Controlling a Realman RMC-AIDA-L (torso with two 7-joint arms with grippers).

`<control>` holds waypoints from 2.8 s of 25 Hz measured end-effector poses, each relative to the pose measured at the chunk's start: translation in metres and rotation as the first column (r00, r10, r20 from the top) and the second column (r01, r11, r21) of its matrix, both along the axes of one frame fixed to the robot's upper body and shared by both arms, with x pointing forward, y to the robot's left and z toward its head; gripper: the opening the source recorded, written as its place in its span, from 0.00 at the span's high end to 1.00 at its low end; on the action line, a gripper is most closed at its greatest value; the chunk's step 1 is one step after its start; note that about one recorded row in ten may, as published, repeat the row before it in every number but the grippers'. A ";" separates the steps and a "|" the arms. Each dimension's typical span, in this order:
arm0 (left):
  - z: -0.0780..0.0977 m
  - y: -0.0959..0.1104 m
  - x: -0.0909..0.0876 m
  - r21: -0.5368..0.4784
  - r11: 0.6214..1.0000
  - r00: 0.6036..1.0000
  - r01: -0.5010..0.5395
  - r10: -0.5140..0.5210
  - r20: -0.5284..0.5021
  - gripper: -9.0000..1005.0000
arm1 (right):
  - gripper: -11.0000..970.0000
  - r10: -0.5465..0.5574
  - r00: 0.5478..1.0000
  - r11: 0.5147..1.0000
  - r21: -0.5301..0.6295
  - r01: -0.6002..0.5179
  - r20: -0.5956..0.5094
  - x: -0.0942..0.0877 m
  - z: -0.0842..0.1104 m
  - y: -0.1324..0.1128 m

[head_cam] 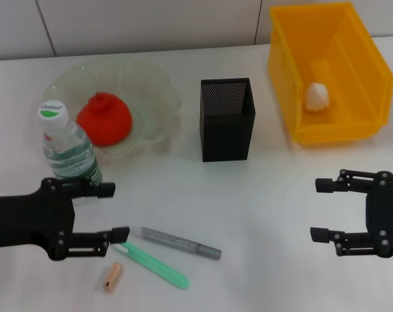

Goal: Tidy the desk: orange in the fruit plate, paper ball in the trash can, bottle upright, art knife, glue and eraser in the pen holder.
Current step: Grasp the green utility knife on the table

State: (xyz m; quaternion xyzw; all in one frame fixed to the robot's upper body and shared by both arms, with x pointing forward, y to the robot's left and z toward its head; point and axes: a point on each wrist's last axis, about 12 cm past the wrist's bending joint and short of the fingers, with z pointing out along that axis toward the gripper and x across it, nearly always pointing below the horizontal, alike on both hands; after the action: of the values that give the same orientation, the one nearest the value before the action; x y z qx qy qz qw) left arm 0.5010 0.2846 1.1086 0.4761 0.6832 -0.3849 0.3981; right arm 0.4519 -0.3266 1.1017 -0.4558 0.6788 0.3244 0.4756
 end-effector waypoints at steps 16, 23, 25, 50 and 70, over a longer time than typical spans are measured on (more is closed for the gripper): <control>0.032 -0.031 0.014 0.401 0.909 0.994 0.109 -0.109 -0.023 0.20 | 0.20 -0.018 0.999 1.000 0.023 0.020 -0.047 0.002 -0.007 0.000; 0.045 -0.057 0.010 0.542 0.822 0.979 0.175 -0.205 -0.004 0.20 | 0.20 -0.027 0.998 0.999 0.041 0.029 -0.055 0.004 -0.006 0.000; 0.048 -0.062 0.009 0.570 0.802 0.975 0.179 -0.220 0.004 0.20 | 0.20 -0.027 0.998 0.999 0.044 0.029 -0.055 0.005 -0.006 0.000; 0.069 -0.113 0.013 0.764 0.617 0.910 0.192 -0.404 0.098 0.20 | 0.20 -0.026 0.996 0.997 0.071 0.032 -0.082 0.006 -0.007 0.002; 0.060 -0.137 0.009 0.861 0.465 0.841 0.205 -0.534 0.089 0.20 | 0.20 -0.022 0.995 0.995 0.090 0.031 -0.101 0.007 -0.010 0.005</control>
State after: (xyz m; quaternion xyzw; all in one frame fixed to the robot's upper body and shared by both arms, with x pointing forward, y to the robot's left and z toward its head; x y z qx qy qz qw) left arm 0.5103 0.1478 1.1690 0.8033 0.5773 -0.0070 0.1462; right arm 0.4592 -0.3217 1.0913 -0.4076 0.6923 0.3711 0.4657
